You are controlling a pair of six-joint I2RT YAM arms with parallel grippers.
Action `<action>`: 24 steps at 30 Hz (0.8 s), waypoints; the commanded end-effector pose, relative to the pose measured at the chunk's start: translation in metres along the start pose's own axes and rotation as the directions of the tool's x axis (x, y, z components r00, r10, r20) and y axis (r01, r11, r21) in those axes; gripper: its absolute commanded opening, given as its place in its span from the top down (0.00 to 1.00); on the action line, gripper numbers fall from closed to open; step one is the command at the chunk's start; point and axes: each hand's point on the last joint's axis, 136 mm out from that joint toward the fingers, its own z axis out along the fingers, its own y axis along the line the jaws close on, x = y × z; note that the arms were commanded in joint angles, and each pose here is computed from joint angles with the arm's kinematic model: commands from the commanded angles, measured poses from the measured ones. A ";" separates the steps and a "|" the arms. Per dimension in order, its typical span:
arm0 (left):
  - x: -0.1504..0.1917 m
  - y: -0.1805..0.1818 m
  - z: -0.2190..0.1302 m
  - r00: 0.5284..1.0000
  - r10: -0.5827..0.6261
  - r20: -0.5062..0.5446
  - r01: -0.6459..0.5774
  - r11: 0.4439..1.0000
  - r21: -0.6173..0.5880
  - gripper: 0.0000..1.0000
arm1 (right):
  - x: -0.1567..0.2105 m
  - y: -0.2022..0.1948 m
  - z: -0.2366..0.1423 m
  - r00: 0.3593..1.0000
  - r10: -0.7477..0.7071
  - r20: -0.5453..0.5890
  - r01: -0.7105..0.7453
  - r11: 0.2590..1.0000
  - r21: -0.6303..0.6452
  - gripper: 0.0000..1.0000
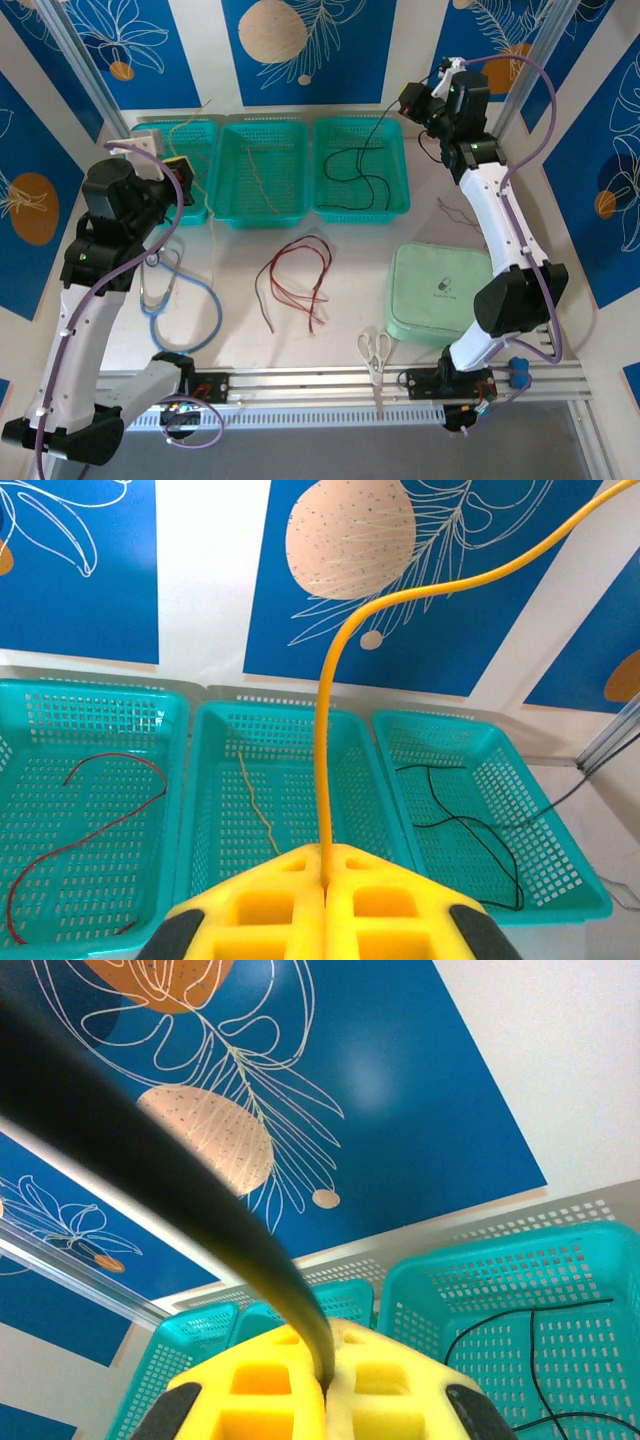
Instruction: Untangle the cables
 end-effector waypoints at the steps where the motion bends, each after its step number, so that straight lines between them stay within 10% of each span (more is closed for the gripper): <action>1: -0.014 -0.004 -0.007 0.998 -0.029 0.058 0.027 0.999 0.028 1.00 | 0.002 0.005 0.011 1.000 -0.023 -0.005 0.023 1.000 -0.003 1.00; 14: -0.015 -0.025 -0.002 0.997 -0.057 0.058 0.047 0.988 0.147 1.00 | 0.208 -0.132 0.119 0.822 0.106 -0.559 0.109 0.935 0.338 1.00; 24: -0.036 -0.041 -0.008 0.992 -0.087 0.095 0.064 0.972 0.225 1.00 | 0.256 -0.154 0.135 0.728 0.069 -0.683 0.254 0.897 0.362 0.99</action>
